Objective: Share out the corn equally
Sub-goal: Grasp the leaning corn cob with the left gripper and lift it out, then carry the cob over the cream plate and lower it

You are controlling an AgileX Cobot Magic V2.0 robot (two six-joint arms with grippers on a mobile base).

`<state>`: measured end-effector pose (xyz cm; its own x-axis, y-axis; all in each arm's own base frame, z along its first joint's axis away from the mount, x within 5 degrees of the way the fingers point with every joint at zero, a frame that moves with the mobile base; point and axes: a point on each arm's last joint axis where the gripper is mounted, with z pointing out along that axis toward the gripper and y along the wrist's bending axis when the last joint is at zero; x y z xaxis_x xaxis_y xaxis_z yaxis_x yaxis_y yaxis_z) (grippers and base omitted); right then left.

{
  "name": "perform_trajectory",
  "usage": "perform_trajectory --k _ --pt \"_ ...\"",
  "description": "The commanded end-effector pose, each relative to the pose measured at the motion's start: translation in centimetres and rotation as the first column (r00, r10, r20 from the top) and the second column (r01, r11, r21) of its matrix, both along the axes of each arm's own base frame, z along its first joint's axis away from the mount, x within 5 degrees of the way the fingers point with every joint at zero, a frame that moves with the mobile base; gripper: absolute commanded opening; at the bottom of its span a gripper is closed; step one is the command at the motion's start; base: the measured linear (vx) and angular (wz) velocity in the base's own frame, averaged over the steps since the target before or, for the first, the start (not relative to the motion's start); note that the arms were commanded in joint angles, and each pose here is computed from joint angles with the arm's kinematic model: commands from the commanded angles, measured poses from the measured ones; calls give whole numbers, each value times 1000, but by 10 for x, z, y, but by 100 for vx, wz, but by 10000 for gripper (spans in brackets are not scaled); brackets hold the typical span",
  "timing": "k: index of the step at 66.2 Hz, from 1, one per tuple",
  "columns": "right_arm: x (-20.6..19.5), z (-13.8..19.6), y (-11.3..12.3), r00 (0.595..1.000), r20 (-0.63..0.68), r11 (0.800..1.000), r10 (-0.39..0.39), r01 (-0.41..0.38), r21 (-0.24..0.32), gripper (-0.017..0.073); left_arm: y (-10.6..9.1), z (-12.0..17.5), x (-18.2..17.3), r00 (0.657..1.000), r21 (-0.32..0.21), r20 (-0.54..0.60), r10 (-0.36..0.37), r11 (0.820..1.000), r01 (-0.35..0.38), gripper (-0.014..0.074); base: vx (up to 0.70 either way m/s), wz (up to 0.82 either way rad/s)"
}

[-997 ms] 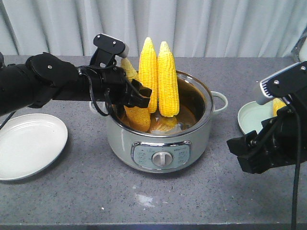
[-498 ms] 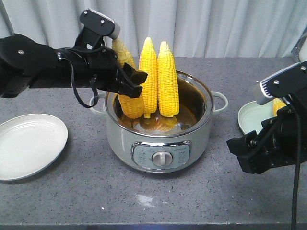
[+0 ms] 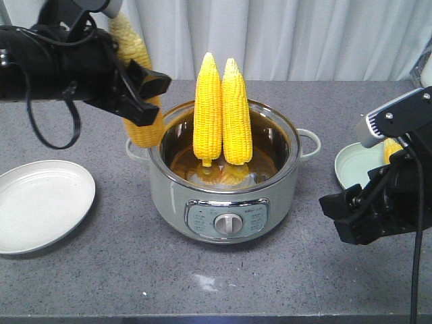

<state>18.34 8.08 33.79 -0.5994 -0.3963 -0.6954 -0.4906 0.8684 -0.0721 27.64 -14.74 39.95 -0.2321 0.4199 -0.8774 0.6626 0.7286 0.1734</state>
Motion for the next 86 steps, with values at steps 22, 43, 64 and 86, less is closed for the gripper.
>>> perform_trajectory --k 22,43,64,86 --pt "0 14 0 997 82 1000 2 -4 28 559 49 8 0 930 148 -45 365 923 -355 245 0 0" --pt "0 14 0 997 82 1000 2 -4 28 559 99 2 8 812 237 -169 559 823 -516 245 0 0" --pt "0 14 0 997 80 1000 2 -4 27 559 113 -2 38 676 409 -327 660 744 -529 245 0 0" --pt "0 14 0 997 79 1000 2 -4 26 559 109 -43 70 612 509 -405 679 723 -466 245 0 0"
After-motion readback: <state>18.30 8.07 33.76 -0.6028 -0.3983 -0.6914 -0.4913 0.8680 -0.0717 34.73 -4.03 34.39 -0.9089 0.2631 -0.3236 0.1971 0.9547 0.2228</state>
